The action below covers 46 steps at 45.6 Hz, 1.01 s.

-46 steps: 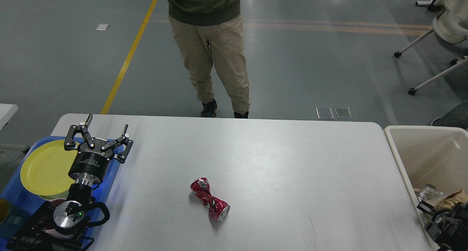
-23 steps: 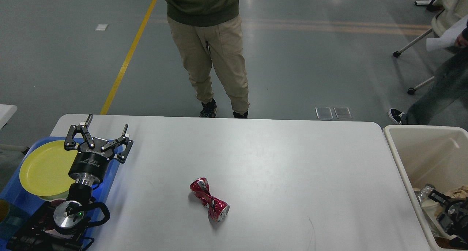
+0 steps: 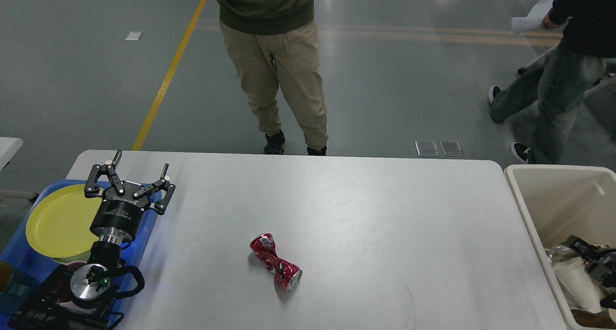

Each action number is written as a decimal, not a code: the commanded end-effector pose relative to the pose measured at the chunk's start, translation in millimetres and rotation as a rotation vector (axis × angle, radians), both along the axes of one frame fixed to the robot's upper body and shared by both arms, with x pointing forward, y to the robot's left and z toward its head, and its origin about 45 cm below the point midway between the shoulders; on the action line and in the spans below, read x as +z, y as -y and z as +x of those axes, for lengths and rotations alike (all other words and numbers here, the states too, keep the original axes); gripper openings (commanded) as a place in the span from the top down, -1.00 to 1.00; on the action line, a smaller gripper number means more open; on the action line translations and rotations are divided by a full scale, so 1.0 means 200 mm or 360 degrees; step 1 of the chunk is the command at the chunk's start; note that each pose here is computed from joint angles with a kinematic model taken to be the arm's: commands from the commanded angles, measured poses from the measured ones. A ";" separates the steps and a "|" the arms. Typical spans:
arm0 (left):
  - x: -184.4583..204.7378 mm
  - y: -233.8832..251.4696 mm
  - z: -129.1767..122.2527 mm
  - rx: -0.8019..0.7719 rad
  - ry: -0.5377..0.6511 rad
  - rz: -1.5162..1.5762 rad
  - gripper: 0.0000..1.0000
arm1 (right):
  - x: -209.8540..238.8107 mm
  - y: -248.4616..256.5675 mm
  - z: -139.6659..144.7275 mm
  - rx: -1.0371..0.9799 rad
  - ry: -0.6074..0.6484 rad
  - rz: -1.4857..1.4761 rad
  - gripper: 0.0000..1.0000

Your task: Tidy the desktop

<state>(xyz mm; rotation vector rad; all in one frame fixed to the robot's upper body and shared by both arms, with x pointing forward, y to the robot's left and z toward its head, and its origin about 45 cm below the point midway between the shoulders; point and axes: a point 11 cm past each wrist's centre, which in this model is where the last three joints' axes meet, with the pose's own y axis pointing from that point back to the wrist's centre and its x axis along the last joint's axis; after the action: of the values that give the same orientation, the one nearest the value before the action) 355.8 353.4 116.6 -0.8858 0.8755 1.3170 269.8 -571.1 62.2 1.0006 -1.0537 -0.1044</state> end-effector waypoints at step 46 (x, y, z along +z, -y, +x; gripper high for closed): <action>0.00 0.00 0.00 0.0000 0.0000 0.0000 -0.93 | 1.58 -1.36 0.38 0.0980 -0.0861 0.0586 -1.00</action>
<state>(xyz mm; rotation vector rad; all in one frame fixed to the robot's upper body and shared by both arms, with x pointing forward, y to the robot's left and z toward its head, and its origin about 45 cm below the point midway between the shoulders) 355.8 353.3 116.7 -0.8863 0.8749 1.3160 359.0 -321.2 358.7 1.4703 -0.2419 -0.0943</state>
